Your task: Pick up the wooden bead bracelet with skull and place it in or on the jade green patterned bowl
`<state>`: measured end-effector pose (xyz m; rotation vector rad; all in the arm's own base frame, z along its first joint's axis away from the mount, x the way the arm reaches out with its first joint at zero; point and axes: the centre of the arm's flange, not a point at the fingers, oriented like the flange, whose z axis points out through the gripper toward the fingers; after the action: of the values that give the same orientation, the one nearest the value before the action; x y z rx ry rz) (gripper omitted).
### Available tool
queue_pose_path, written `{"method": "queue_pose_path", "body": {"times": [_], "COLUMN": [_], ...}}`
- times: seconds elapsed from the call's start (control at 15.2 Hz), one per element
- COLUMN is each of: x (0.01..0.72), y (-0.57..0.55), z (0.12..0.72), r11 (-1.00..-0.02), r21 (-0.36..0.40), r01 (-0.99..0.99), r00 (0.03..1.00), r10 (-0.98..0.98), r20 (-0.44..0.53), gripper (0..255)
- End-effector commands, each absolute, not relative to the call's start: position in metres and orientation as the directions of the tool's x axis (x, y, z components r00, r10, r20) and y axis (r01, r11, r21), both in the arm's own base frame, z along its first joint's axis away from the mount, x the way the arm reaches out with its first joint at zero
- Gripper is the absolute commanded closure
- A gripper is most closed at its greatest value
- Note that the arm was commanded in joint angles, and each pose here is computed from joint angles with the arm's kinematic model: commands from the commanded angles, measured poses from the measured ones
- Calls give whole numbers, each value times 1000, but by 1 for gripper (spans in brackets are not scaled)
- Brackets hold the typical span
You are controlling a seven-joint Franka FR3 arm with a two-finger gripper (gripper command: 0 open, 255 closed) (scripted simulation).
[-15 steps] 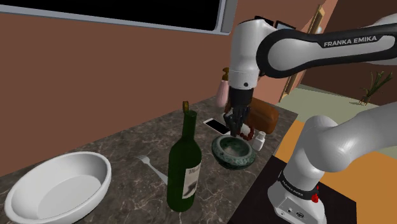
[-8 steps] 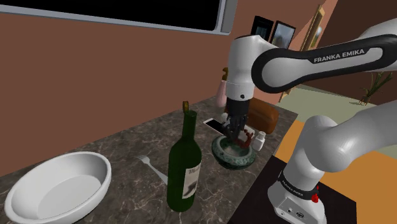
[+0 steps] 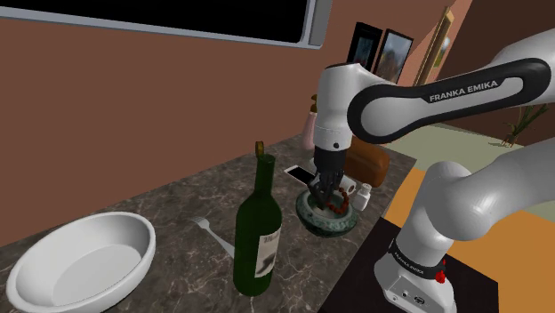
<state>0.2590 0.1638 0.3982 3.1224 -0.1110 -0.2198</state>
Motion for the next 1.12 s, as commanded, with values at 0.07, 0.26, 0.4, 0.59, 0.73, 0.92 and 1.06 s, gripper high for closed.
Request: {"method": "queue_pose_path", "body": {"times": [0.07, 0.26, 0.4, 0.59, 0.73, 0.92, 1.06], "x": [259, 259, 259, 261, 265, 266, 266], "y": [164, 164, 164, 164, 164, 164, 164], "z": [398, 398, 398, 411, 437, 448, 448], "r11": [-997, -997, -997, -997, -997, -997, -997], "r21": [14, 14, 14, 14, 14, 14, 14], "r01": [-70, -70, -70, -70, -70, -70, -70], "r00": [988, 988, 988, 988, 988, 988, 988], "r10": [-71, -71, -71, -71, -71, -71, -71], "r20": [-139, -139, -139, -139, -139, -139, -139], "gripper": [255, 0, 0, 0, 0, 0, 0]}}
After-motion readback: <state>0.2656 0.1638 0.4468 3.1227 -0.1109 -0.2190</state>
